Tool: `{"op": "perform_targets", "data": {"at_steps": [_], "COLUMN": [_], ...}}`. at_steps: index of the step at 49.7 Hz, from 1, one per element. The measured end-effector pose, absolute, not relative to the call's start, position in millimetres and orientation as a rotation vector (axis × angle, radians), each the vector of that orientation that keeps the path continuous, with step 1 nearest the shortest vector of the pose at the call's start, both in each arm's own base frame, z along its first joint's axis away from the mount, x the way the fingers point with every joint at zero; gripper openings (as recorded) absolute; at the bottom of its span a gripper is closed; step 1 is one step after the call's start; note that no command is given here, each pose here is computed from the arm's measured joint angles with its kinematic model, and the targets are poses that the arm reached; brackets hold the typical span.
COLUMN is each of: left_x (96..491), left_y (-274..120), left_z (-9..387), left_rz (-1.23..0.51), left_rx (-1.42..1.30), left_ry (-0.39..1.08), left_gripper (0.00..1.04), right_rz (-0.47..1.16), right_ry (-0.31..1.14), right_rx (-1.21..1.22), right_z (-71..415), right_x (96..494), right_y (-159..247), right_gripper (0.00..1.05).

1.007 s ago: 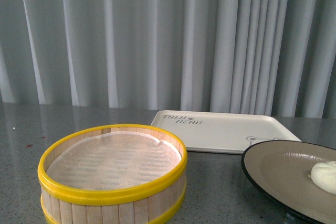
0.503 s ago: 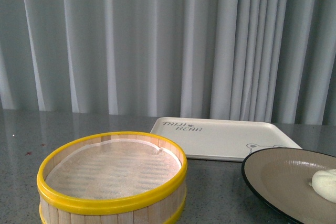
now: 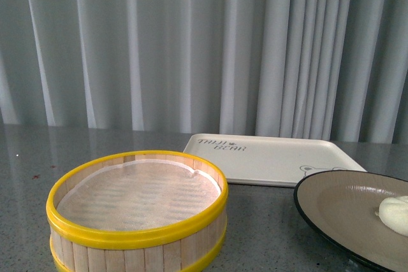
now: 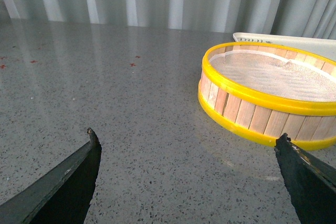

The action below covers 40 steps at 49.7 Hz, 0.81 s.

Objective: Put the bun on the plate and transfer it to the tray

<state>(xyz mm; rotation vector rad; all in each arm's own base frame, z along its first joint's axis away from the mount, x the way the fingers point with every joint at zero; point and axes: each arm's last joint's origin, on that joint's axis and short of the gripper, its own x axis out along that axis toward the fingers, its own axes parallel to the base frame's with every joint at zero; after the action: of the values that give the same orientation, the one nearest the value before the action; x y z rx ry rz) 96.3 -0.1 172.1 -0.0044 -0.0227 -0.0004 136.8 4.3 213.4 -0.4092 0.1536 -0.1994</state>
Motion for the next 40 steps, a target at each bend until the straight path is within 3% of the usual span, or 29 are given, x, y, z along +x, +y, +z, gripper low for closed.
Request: {"op": "perform_targets", "data": {"at_steps": [3, 10, 25, 40], "left_x": [96.3, 96.3, 96.3, 96.3], "left_y": [-0.1, -0.1, -0.1, -0.1], "left_z": [172.1, 172.1, 172.1, 172.1], "left_rz": [-0.001, -0.001, -0.001, -0.001], "left_rx": [-0.004, -0.004, -0.004, -0.004], "left_ry": [-0.023, -0.023, -0.023, -0.023], "left_gripper": [0.98, 0.98, 0.98, 0.98], "right_rz": [-0.056, 0.135, 0.374, 0.439], "right_ry": [0.253, 0.299, 0.321, 0.266], "right_rx": [-0.636, -0.989, -1.226, -1.372], "right_z": [211.3, 213.4, 211.0, 209.2], "right_x": [142.2, 150.6, 168.8, 189.5], "right_y": [7.6, 11.5, 14.4, 9.9], "right_gripper": [0.96, 0.96, 0.96, 0.96]}}
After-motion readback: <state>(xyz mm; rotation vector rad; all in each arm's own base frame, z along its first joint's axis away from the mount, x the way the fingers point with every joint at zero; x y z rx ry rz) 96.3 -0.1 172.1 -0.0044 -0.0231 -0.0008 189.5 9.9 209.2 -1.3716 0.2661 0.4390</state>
